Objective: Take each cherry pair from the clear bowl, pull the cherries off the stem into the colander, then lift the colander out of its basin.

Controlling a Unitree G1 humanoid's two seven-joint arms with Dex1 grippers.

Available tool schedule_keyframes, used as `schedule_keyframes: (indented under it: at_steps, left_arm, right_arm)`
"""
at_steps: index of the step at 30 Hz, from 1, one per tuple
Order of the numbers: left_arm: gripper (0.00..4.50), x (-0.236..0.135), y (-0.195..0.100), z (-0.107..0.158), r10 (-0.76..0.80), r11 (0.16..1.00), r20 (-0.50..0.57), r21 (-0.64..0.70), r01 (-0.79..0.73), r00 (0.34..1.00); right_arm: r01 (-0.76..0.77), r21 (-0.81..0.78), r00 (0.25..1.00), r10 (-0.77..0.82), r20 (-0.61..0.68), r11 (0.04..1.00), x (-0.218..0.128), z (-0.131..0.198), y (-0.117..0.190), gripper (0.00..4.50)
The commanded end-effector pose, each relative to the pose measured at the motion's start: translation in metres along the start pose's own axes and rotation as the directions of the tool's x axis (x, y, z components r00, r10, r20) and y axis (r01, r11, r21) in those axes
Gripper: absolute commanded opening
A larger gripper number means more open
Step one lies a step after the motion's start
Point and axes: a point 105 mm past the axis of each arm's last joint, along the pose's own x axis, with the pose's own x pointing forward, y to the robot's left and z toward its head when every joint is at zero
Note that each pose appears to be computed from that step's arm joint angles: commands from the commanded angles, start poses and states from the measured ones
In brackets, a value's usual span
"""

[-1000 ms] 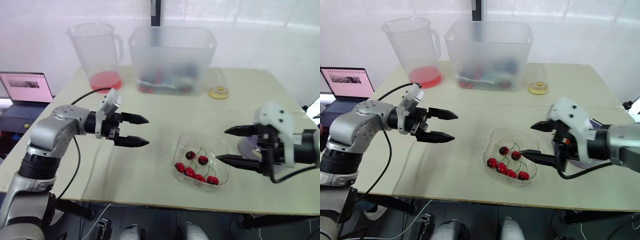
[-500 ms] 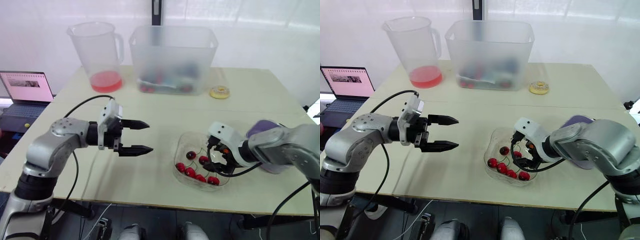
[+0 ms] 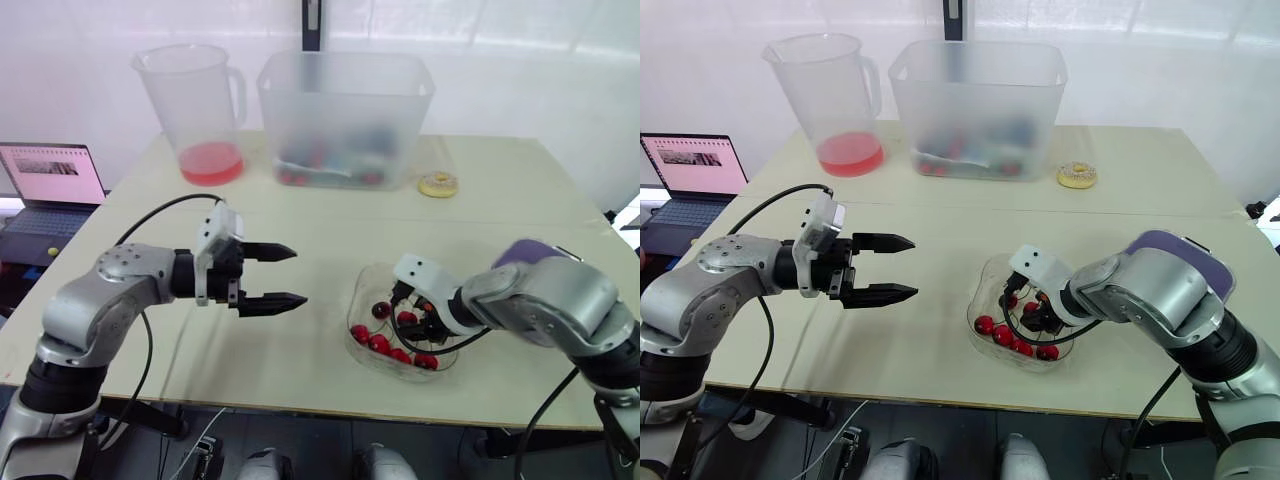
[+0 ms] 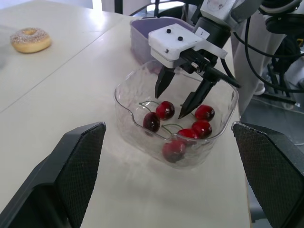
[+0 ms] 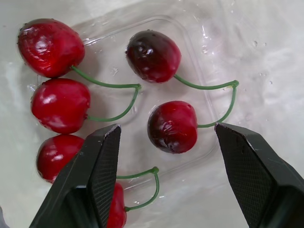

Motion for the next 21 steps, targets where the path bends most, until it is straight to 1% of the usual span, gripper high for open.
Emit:
schedule_keyframes:
  at_steps: [1,2,4,5,7,11,14,16,17,19,21]
  left_arm:
    - [4.5,-0.003,-0.002,0.012,-0.007,0.999,0.013,0.053,0.007,1.0]
    - [4.5,-0.003,-0.003,0.013,-0.01,0.999,0.014,0.053,0.009,1.0]
    - [4.5,-0.002,-0.003,0.014,-0.012,0.998,0.017,0.055,0.011,1.0]
    - [4.5,-0.002,-0.002,0.014,-0.012,0.998,0.017,0.056,0.011,1.0]
    - [4.5,0.0,-0.002,0.015,-0.019,0.998,0.02,0.055,0.018,1.0]
    - [4.5,0.004,-0.003,0.024,-0.04,0.998,0.054,0.052,0.037,0.998]
    - [4.5,0.004,0.0,0.032,-0.04,0.998,0.082,0.046,0.037,0.996]
    - [4.5,0.004,0.003,0.037,-0.037,0.999,0.107,0.033,0.033,0.994]
    - [4.5,0.004,0.003,0.039,-0.035,0.999,0.117,0.026,0.033,0.993]
    - [4.5,0.005,0.007,0.045,-0.031,0.999,0.149,-0.007,0.032,0.988]
    - [4.5,0.006,0.011,0.051,-0.026,0.999,0.184,-0.041,0.034,0.983]
  right_arm:
    - [-0.007,-0.002,1.0,0.007,0.017,1.0,0.001,0.003,0.002,3.28]
    - [-0.017,0.007,1.0,0.017,0.025,1.0,0.001,0.004,0.003,3.28]
    - [-0.017,0.009,1.0,0.017,0.025,1.0,0.003,0.004,0.003,2.83]
    - [-0.009,0.001,1.0,0.009,0.018,1.0,0.003,0.003,0.003,2.55]
    - [-0.007,-0.03,1.0,0.007,0.011,1.0,0.001,0.004,0.004,1.67]
    - [0.012,-0.071,0.999,-0.009,0.036,0.997,-0.008,0.014,0.001,1.67]
    - [0.013,-0.148,0.995,0.002,0.104,0.989,-0.025,0.029,0.003,1.67]
    - [-0.013,-0.273,0.976,0.071,0.204,0.962,-0.041,0.045,0.014,1.67]
    - [-0.021,-0.323,0.967,0.101,0.232,0.946,-0.047,0.049,0.019,1.67]
    - [0.01,-0.46,0.951,0.133,0.277,0.888,-0.065,0.053,0.027,1.67]
    - [0.072,-0.569,0.944,0.127,0.303,0.819,-0.077,0.055,0.028,1.67]
